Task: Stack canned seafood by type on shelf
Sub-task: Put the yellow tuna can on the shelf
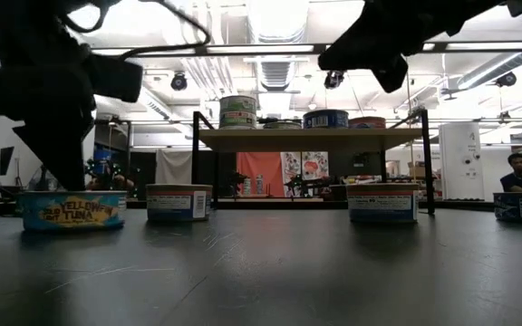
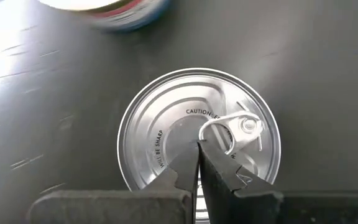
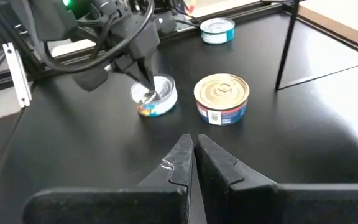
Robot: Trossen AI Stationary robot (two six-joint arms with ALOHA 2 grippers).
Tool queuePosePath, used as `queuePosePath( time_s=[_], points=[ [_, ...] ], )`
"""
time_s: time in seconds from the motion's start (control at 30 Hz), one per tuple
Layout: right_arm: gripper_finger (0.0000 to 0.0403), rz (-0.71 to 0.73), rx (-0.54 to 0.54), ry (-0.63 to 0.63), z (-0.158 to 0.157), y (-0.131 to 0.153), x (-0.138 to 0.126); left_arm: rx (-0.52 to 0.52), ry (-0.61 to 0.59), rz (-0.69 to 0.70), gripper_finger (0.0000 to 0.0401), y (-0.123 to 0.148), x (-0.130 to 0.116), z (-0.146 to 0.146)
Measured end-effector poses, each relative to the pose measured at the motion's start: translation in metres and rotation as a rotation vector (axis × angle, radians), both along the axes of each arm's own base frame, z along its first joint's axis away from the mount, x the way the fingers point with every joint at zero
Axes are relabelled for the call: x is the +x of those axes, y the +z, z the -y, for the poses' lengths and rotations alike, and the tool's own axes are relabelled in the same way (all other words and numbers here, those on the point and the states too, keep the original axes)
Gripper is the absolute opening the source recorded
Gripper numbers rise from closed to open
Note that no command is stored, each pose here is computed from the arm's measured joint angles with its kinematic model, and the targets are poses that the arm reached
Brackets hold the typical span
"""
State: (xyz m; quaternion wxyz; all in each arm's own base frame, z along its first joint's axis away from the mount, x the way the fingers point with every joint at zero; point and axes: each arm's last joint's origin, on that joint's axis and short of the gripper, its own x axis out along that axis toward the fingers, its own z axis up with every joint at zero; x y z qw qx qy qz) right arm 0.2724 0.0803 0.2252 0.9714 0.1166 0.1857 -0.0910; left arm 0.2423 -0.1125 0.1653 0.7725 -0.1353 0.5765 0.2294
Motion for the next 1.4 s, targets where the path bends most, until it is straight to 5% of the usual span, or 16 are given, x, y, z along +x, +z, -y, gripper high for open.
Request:
queuePosePath(
  time_s=[0.23, 0.8, 1.1, 1.4],
  points=[
    [0.0013, -0.018, 0.006, 0.023, -0.005, -0.002, 0.013, -0.066, -0.024, 0.123, 0.0000, 0.002, 0.010, 0.011],
    [0.0013, -0.088, -0.048, 0.087, -0.031, -0.013, 0.087, 0.068, -0.255, 0.152, 0.0000, 0.027, -0.004, 0.048],
    [0.0013, -0.117, 0.085, 0.091, -0.036, -0.012, 0.121, 0.170, -0.323, 0.212, 0.0000, 0.026, -0.023, 0.069],
    [0.0013, -0.144, 0.186, 0.019, -0.036, -0.032, 0.139, 0.219, -0.310, 0.166, 0.0000, 0.007, -0.034, 0.060]
  ],
)
